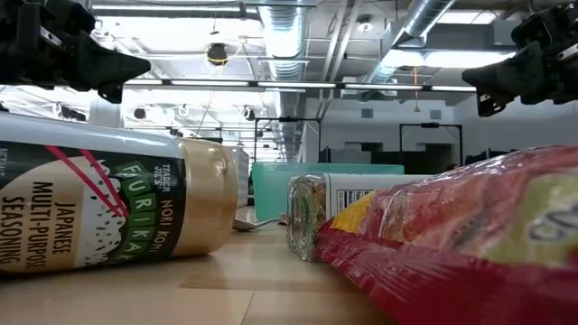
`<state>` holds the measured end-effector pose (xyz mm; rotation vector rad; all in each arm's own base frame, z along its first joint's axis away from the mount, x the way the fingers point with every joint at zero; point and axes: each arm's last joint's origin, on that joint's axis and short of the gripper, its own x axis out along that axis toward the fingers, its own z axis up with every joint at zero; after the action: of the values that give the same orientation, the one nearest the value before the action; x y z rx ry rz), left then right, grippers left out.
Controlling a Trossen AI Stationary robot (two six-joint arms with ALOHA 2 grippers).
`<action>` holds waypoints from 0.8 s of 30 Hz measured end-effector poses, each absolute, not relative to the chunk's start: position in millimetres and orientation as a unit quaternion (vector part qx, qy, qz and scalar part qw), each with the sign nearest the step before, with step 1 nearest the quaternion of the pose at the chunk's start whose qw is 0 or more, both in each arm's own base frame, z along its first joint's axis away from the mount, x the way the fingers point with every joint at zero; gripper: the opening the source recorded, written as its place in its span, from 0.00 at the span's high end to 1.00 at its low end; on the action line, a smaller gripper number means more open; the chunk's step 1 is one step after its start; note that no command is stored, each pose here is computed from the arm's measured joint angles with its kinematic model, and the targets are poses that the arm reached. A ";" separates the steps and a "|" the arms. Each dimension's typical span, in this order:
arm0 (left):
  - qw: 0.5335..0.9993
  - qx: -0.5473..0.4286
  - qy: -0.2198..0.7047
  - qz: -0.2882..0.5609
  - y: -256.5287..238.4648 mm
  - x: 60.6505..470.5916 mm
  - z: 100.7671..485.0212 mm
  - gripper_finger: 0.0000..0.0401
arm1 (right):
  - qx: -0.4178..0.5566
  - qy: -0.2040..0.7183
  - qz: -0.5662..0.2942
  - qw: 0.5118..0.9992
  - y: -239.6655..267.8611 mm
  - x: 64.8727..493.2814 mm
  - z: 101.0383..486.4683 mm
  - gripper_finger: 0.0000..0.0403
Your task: Pick & Place Food Item
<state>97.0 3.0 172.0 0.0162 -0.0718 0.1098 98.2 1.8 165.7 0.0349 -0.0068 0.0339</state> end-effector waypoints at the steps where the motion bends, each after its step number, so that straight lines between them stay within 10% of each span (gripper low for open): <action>1: 0.998 0.008 -0.036 0.055 3.0 97.0 172.0 1.00 | 0.017 -0.003 0.017 1.000 1.9 98.2 165.6 1.00; 24: 0.997 -0.012 -0.065 0.043 2.3 98.0 177.9 1.00 | 0.017 -0.003 0.017 1.000 1.8 98.2 165.6 1.00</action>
<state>98.0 2.3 177.9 -0.0236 -0.1304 0.0859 98.2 1.8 165.6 0.0349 -0.0067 0.0338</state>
